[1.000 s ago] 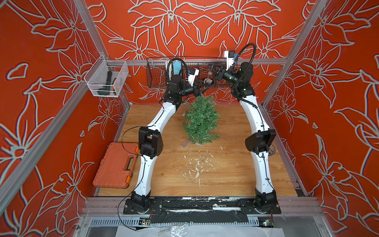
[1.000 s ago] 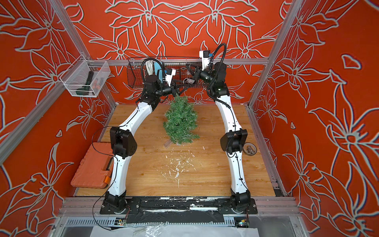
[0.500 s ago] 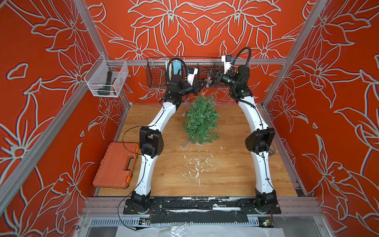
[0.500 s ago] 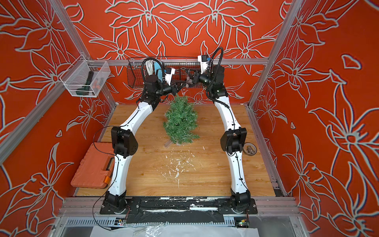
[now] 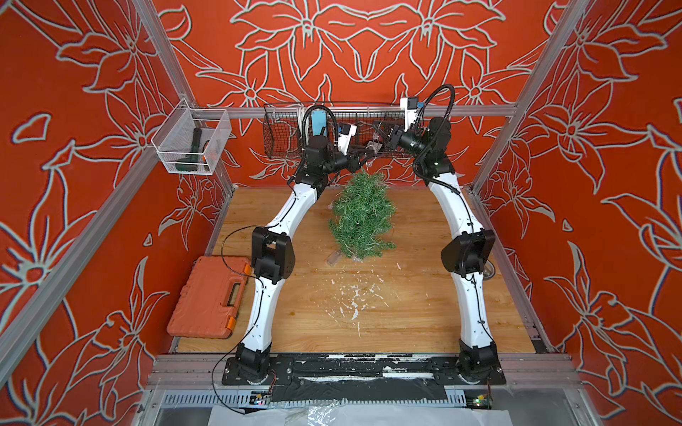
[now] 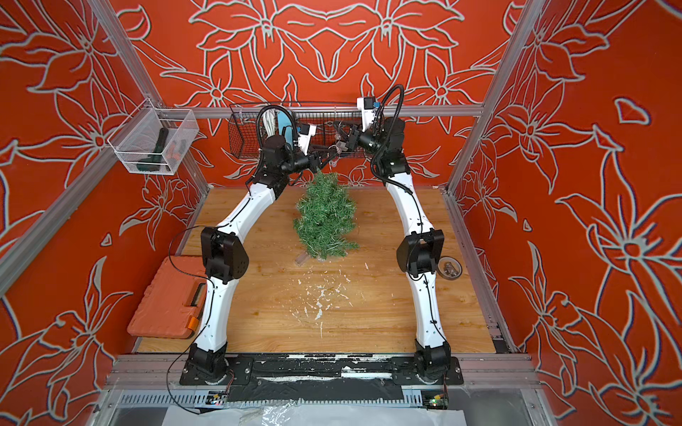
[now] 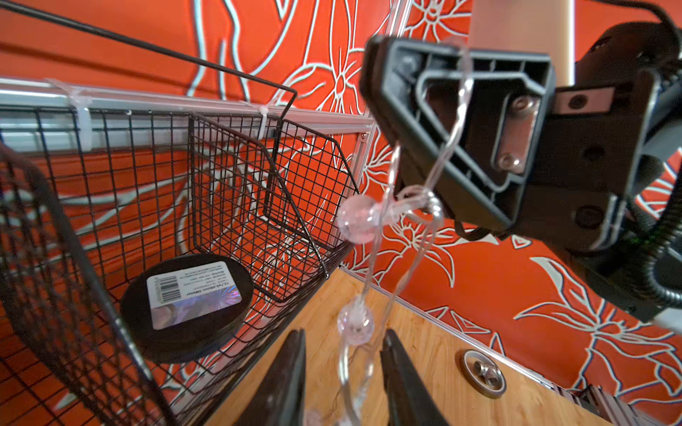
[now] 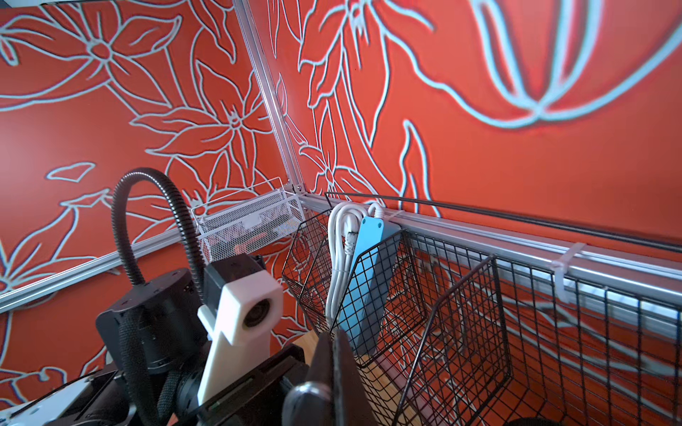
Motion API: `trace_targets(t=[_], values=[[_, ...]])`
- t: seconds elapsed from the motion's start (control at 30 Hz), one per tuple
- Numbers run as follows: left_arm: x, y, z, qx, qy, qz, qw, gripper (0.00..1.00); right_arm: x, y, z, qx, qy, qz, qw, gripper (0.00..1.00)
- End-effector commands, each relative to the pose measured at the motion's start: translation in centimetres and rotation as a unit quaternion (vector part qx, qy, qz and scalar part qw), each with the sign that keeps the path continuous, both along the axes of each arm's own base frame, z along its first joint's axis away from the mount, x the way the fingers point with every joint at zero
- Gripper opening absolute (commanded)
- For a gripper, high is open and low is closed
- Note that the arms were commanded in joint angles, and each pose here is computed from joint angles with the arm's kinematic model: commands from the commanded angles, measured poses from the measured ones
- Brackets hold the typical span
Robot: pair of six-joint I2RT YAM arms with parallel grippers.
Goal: Remove string lights from the small christmas tree
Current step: Remove the light string from the Christmas tree.
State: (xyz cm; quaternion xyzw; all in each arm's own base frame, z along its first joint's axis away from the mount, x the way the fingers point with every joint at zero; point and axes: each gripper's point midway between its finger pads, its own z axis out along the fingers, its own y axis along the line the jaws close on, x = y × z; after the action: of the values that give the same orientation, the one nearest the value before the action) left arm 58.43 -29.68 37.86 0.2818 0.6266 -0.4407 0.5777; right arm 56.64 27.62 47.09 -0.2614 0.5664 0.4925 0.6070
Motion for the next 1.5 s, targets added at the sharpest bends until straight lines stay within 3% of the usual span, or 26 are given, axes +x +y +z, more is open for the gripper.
trace_targets(t=[0.0, 0.13, 0.27, 0.47, 0.7, 0.77, 0.93, 1.23, 1.47], values=[[0.0, -0.1, 0.3, 0.000, -0.016, -0.007, 1.000, 0.19, -3.4, -0.2, 4.9, 0.020, -0.056, 0.022, 0.998, 0.00], [0.0, 0.0, 0.6, 0.000, -0.019, -0.002, 1.000, 0.00, -3.2, -0.1, 4.7, 0.024, -0.049, 0.025, 0.998, 0.00], [0.8, 0.7, 0.8, -0.001, -0.016, 0.026, 1.000, 0.00, -3.2, -0.1, 4.6, 0.024, -0.045, 0.024, 0.998, 0.00], [3.6, 4.2, 2.0, -0.019, -0.008, 0.136, 0.991, 0.00, -2.1, -0.6, 3.0, 0.012, -0.024, -0.001, 1.000, 0.00], [5.8, 8.8, 2.3, -0.028, 0.008, 0.238, 0.971, 0.00, -1.6, -0.9, 1.2, 0.003, -0.001, -0.003, 1.000, 0.31], [5.7, 9.8, 2.5, -0.028, 0.010, 0.262, 0.965, 0.00, -1.8, -1.3, 0.9, 0.000, -0.002, -0.013, 1.000, 0.45], [4.9, 11.8, 3.6, -0.032, 0.007, 0.311, 0.950, 0.00, -1.6, -2.4, -0.1, 0.001, 0.005, -0.037, 0.999, 0.58], [3.4, 15.4, 5.8, -0.034, -0.001, 0.376, 0.926, 0.00, -3.0, -4.1, -0.6, 0.006, 0.012, -0.059, 0.998, 0.61], [1.5, 20.9, 7.1, -0.042, 0.003, 0.445, 0.895, 0.00, -5.1, -5.8, -0.6, 0.011, 0.012, -0.087, 0.996, 0.61]])
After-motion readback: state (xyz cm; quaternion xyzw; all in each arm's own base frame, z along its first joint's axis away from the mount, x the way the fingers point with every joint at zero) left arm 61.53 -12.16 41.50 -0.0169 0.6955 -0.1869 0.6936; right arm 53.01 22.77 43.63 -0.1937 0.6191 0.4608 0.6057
